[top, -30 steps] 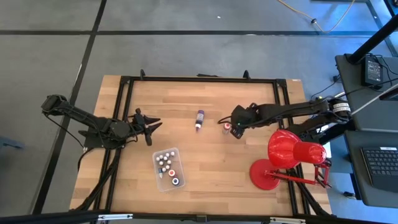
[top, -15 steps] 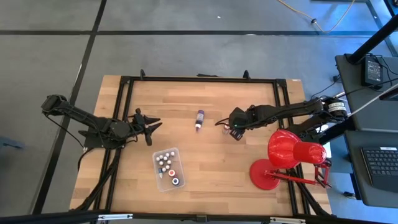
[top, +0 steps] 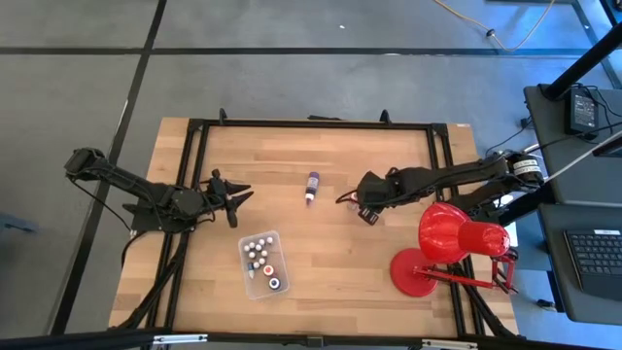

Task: Pick & Place food coloring
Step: Put the large pink food coloring bottle into the bin

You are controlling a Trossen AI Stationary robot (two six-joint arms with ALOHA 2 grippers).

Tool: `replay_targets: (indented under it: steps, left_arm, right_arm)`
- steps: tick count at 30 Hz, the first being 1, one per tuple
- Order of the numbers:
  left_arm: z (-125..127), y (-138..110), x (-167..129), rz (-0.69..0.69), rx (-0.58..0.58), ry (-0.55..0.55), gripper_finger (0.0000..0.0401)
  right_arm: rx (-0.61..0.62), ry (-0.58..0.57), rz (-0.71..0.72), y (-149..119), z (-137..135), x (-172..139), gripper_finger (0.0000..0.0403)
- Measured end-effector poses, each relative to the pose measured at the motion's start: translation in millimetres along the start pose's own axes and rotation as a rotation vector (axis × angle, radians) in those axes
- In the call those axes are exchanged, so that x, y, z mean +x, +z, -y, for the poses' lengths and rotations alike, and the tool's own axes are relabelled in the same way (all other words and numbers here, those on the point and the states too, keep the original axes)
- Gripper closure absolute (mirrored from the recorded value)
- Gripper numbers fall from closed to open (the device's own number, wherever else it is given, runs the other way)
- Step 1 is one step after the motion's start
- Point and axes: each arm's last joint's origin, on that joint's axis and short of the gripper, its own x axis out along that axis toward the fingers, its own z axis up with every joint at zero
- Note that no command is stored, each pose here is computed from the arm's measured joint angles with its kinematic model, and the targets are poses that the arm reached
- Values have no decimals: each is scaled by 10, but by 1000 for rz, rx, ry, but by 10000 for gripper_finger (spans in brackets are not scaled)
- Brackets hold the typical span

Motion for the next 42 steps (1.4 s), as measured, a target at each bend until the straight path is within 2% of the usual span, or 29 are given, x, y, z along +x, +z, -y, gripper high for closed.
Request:
replay_targets:
  steps: [3,8,15,18,23,27,30,35,42]
  left_arm:
    - [0,0,0,0,0,0,303]
    - [0,0,0,0,0,0,299]
    - [0,0,0,0,0,0,302]
    - [0,0,0,0,0,0,302]
    - [0,0,0,0,0,0,299]
    - [0,0,0,0,0,0,301]
    - [0,0,0,0,0,0,303]
    - [-1,0,0,0,0,0,300]
    - [-2,-5,0,-5,4,1,301]
  right_arm:
    - [-19,24,51,38,-100,-138,281]
    - [-39,-65,168,136,-141,-396,281]
    - [-88,-106,384,378,-187,-653,281]
    - [-128,-49,505,515,-261,-740,281]
    - [-202,120,720,734,-428,-866,281]
    - [-288,241,808,851,-587,-839,281]
    - [-337,267,790,949,-718,-775,281]
    - [-443,309,678,1160,-974,-690,281]
    - [-574,376,391,1323,-1284,-488,281]
